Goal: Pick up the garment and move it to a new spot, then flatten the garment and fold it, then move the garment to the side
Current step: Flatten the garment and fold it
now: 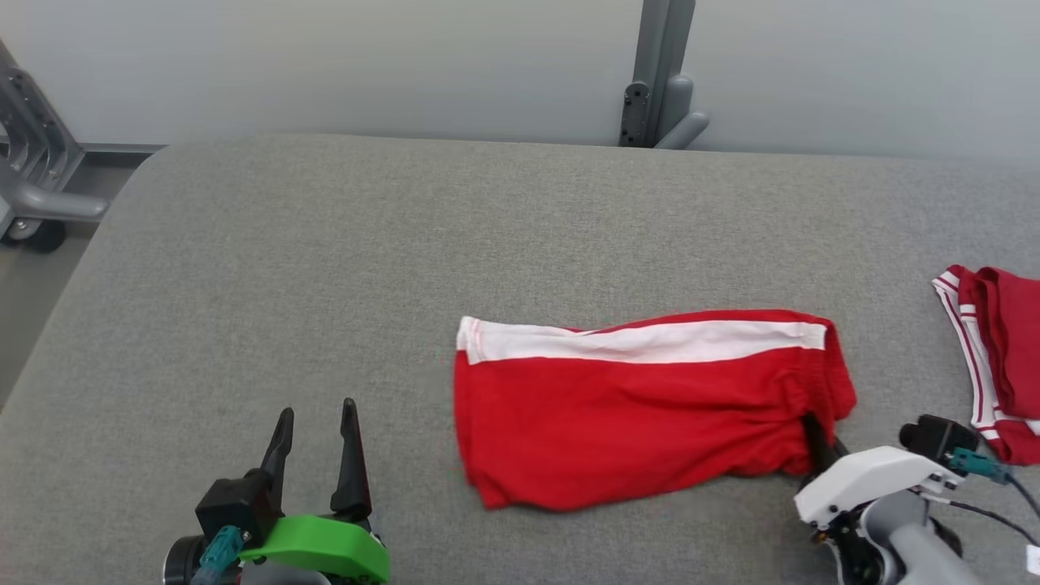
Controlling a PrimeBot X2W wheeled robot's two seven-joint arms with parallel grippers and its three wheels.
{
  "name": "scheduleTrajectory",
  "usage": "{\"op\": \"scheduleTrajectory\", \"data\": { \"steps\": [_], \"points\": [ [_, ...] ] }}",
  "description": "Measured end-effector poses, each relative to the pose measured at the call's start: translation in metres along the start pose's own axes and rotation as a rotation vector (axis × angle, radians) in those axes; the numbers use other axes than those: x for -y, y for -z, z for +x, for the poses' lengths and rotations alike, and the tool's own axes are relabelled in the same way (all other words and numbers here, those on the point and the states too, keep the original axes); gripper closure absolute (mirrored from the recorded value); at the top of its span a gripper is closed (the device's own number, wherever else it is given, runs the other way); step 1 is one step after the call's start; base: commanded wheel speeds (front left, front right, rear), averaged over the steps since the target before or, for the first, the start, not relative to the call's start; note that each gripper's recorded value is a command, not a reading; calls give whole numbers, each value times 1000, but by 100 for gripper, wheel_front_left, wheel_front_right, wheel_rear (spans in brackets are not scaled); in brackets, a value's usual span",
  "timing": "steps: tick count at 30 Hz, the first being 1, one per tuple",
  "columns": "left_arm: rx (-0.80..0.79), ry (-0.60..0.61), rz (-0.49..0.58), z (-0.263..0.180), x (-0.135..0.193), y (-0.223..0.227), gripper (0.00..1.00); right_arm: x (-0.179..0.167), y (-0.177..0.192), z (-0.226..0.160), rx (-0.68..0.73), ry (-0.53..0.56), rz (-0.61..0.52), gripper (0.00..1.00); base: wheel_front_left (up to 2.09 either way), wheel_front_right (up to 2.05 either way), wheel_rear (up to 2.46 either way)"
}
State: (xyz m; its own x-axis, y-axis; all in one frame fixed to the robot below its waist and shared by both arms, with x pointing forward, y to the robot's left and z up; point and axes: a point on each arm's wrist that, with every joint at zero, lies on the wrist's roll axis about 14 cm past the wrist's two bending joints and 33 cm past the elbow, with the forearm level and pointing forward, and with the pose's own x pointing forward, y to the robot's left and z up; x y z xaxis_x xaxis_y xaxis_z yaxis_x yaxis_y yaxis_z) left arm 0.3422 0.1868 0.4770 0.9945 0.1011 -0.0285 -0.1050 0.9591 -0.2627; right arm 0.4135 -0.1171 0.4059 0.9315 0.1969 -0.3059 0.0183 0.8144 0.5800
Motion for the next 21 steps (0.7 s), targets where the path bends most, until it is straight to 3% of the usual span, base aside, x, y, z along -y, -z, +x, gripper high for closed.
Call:
{"op": "scheduleTrajectory", "data": {
  "steps": [6, 10, 14, 21],
  "points": [
    [-14, 42, -2, 4, 14, 5, 0, 57, -38, -19, 47, 109, -48, 100, 0, 0, 0],
    [-19, 58, -3, 5, 20, 6, 0, 73, -48, -28, 61, 148, -46, 100, 0, 0, 0],
    [-22, 72, -4, 4, 24, 7, 0, 71, -53, -30, 70, 146, -36, 100, 0, 0, 0],
    [-16, 84, -5, 0, 27, 6, 0, 32, -58, -25, 76, 43, -41, 100, 0, 0, 0]
  ]
}}
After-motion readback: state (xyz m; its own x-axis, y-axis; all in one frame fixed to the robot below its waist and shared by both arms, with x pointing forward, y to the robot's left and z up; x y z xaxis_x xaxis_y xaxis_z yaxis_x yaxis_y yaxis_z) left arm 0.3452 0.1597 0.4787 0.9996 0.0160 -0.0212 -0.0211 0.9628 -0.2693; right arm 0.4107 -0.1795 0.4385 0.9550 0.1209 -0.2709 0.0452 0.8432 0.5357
